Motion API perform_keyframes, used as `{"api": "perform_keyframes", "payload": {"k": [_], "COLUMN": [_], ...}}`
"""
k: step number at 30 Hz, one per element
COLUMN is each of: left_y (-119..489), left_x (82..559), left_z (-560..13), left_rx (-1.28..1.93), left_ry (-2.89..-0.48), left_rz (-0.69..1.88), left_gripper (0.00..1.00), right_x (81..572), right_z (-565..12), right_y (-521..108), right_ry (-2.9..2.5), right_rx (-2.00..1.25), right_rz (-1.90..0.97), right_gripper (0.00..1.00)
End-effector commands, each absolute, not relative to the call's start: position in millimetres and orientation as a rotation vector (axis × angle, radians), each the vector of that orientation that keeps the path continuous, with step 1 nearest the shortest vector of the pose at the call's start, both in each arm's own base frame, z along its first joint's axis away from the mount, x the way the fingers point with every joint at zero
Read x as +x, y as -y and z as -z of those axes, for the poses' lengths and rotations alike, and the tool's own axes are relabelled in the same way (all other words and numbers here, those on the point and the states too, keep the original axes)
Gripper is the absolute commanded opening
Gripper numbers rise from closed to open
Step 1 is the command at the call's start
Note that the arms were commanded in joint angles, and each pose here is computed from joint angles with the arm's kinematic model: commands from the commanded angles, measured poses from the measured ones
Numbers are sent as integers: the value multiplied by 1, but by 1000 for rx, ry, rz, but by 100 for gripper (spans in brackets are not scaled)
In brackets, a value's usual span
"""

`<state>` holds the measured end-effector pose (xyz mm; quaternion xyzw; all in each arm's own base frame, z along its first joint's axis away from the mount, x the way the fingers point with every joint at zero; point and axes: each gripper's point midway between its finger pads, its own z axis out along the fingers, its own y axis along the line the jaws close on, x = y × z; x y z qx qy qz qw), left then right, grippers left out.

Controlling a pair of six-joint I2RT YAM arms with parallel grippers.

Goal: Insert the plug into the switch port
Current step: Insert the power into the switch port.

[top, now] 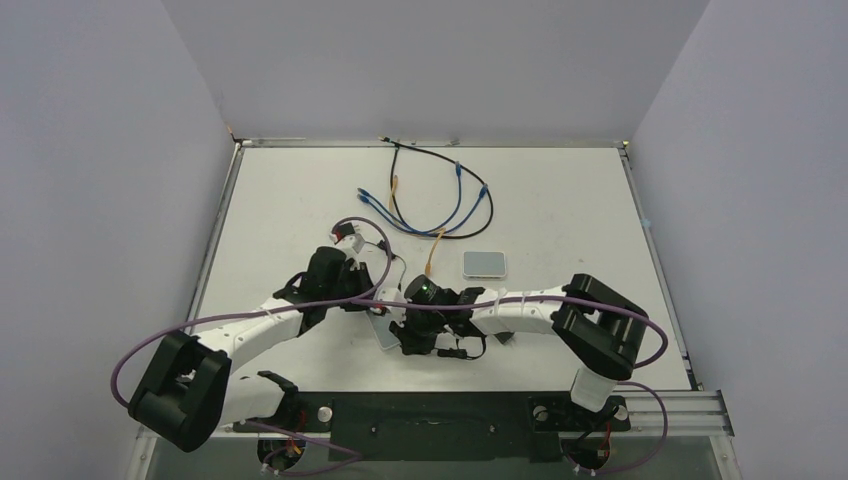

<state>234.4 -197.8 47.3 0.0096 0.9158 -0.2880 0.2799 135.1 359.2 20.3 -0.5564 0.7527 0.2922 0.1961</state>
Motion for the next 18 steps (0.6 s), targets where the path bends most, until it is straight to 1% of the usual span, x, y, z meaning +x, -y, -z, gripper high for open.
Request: {"api": "perform_keyframes", "payload": {"k": [1,8,18], "left_y": [231,228,228], "left_x": [154,149,144], "left_z": [-47,-41,-33], "left_rx": [150,135,121], "left_ry": [-2663,-2684,-2723], "left_rz": [1121,1117,1117], "left_gripper": [11,10,10], "right_x": [237,246,244], "right_z": [-151,-149,-148], "right_y": [-427,-406,-384], "right_ry": [-1589,-1615,-1607], "right_rx": [-1124,-1049,-1037], "right_rz": [-771,-718,-715], "right_gripper": [0,0,0]}}
